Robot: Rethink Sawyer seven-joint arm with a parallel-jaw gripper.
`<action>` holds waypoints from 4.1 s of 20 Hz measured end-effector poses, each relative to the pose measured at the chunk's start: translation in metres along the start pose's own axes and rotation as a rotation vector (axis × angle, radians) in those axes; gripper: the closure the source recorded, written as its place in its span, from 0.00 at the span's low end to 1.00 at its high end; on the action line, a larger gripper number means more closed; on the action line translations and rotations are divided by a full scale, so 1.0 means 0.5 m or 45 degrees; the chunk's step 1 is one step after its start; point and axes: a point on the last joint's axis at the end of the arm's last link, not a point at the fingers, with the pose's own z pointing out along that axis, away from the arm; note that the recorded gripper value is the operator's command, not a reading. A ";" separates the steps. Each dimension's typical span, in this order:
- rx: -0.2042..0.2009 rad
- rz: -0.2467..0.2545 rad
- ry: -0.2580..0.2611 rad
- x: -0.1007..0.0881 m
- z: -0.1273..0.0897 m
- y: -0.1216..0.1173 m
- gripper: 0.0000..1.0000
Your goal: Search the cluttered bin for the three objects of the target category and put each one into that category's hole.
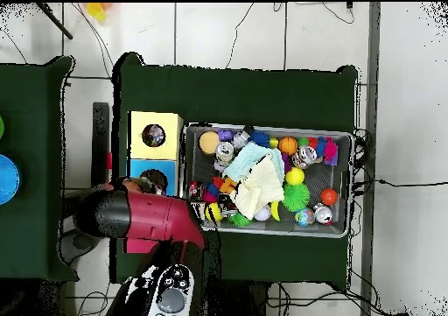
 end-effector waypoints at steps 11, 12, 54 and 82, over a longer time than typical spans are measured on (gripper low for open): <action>-0.022 0.003 -0.052 -0.035 -0.029 0.009 0.00; -0.022 0.002 -0.053 -0.035 -0.030 0.009 0.00; -0.018 0.312 0.062 -0.061 -0.041 -0.462 0.00; -0.108 -0.093 0.179 0.053 0.142 -0.544 0.00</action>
